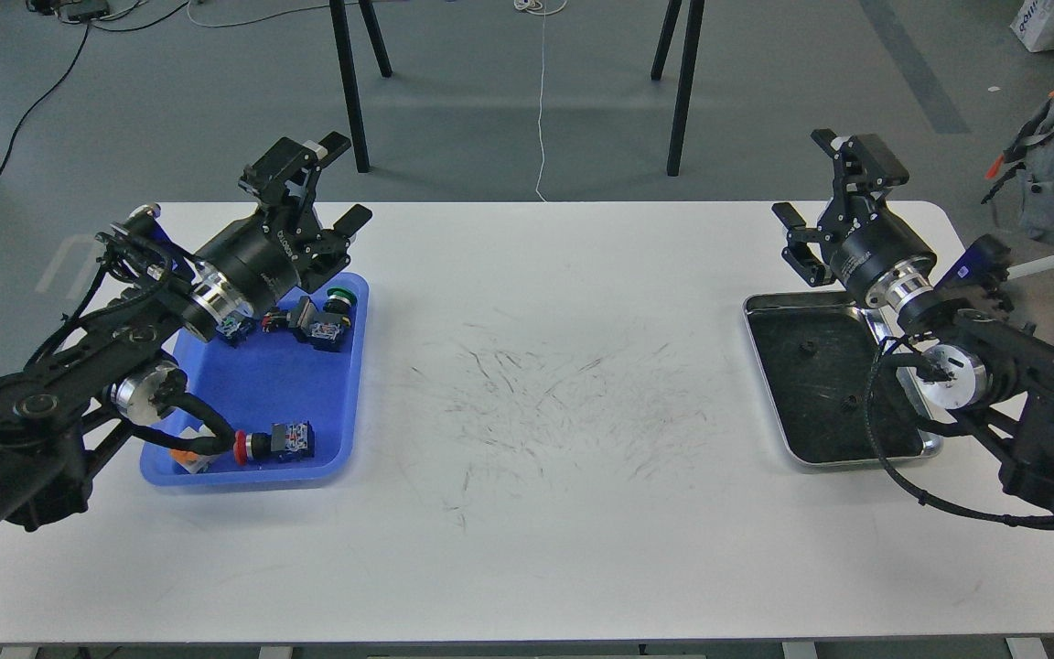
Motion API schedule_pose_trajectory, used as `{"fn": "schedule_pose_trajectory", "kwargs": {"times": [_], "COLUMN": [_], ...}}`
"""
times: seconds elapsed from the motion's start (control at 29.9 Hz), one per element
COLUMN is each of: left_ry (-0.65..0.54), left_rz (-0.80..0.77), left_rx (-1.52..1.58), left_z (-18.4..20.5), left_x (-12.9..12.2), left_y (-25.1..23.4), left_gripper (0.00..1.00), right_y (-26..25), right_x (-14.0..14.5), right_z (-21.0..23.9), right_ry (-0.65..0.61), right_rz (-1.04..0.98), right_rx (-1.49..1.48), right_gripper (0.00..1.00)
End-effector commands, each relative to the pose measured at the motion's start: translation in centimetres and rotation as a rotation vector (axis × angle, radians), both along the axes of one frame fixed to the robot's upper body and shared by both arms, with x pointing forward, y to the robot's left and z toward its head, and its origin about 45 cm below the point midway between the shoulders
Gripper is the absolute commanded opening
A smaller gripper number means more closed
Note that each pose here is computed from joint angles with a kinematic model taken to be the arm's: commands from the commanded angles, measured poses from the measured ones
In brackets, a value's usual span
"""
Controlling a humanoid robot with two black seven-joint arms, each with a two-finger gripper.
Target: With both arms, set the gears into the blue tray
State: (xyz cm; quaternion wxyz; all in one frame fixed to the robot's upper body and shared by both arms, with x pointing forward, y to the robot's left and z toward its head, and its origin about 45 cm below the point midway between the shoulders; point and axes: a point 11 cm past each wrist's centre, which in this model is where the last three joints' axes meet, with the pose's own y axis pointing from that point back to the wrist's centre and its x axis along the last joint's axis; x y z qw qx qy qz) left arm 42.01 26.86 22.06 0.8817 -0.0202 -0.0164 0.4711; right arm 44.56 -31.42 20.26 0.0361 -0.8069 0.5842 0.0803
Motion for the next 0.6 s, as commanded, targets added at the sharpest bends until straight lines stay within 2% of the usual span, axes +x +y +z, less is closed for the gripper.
{"fn": "schedule_pose_trajectory", "kwargs": {"times": [0.0, 0.57], "left_ry": [0.005, 0.014], "left_rz": [0.002, 0.016], "left_rx": [0.005, -0.005], "left_z": [-0.2, -0.6], "left_x": [-0.1, -0.2], "left_y": [0.2, 0.3], "left_gripper": [1.00, 1.00], "right_y": [-0.2, -1.3], "right_x": [0.0, -0.2], "right_z": [0.1, 0.1], "right_ry": [0.000, 0.006], "right_rz": [0.002, 0.011], "right_rx": [-0.011, -0.029], "right_gripper": [0.98, 0.98]}}
